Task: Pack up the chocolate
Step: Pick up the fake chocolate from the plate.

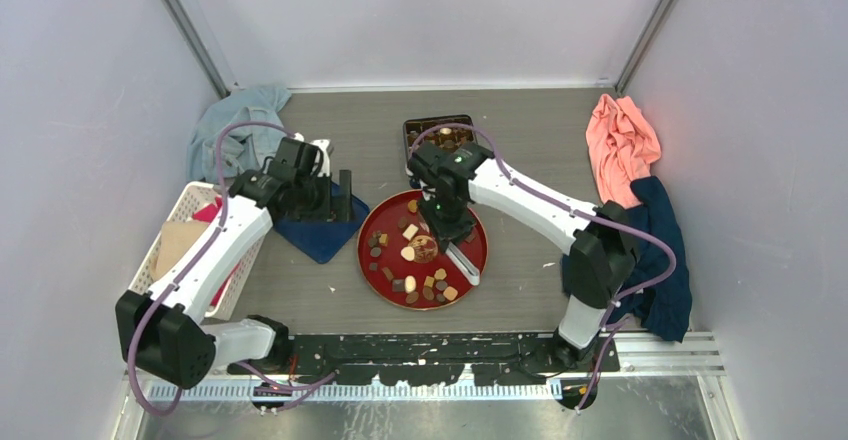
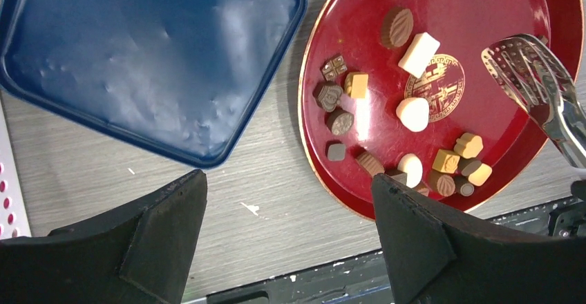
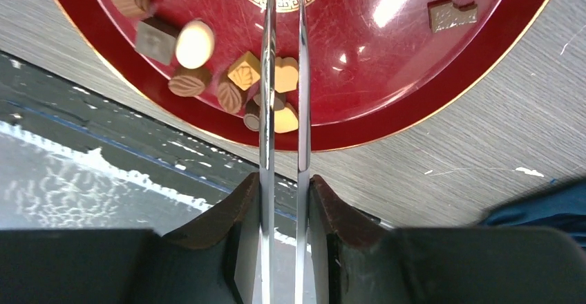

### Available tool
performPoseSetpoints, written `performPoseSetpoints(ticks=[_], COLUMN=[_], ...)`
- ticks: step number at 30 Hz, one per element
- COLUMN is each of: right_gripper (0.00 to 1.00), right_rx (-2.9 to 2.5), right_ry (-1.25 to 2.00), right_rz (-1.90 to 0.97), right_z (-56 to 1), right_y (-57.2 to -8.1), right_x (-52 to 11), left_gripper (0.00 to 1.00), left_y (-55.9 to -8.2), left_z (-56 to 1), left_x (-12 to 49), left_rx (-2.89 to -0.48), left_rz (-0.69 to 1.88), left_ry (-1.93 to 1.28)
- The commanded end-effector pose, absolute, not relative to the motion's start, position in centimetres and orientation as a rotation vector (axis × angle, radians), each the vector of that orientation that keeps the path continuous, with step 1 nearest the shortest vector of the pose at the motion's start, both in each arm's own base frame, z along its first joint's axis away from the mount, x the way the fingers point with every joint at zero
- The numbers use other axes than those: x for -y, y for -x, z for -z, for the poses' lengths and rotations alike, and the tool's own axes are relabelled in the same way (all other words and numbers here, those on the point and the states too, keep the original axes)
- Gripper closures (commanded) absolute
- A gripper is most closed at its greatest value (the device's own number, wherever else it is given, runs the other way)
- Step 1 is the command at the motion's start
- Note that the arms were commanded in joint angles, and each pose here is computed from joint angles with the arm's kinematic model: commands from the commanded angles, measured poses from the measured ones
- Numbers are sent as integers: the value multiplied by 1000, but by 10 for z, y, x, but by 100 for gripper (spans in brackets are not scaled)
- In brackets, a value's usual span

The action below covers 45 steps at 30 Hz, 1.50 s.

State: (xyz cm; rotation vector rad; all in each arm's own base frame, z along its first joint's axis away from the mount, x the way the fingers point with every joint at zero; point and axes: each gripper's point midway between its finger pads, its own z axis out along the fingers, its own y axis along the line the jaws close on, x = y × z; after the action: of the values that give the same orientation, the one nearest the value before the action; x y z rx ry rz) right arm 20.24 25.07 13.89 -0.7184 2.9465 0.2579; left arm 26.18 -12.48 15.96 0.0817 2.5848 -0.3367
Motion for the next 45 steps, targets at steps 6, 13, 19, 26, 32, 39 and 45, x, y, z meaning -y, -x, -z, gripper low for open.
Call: performPoseSetpoints(ticks=[6, 13, 19, 26, 32, 39, 45], right_gripper=[61, 59, 55, 53, 53, 52, 51], right_rx=[-2801, -2786, -2789, -2816, -2827, -2814, -2802], right_ry=[777, 866, 892, 914, 944, 977, 1013], right_rz=[-122, -94, -87, -80, -91, -116, -113], right_z=[-118, -102, -94, -83, -76, -76, -73], right_y=[-201, -196, -195, -191, -191, -196, -201], right_x=[-237, -246, -250, -252, -257, -267, -273], left_gripper=[11, 11, 11, 11, 11, 11, 11], left_y=[-245, -239, -239, -239, -242, -245, -247], left_z=[-170, -167, -168, -167, -168, -171, -172], left_x=[109, 112, 110, 110, 111, 112, 112], left_rx=[-2544, -2559, -2548, -2552, -2546, -2538, -2537], left_rz=[299, 330, 319, 318, 321, 322, 319], left_ry=[-33, -3, -5, -5, -5, -3, -3])
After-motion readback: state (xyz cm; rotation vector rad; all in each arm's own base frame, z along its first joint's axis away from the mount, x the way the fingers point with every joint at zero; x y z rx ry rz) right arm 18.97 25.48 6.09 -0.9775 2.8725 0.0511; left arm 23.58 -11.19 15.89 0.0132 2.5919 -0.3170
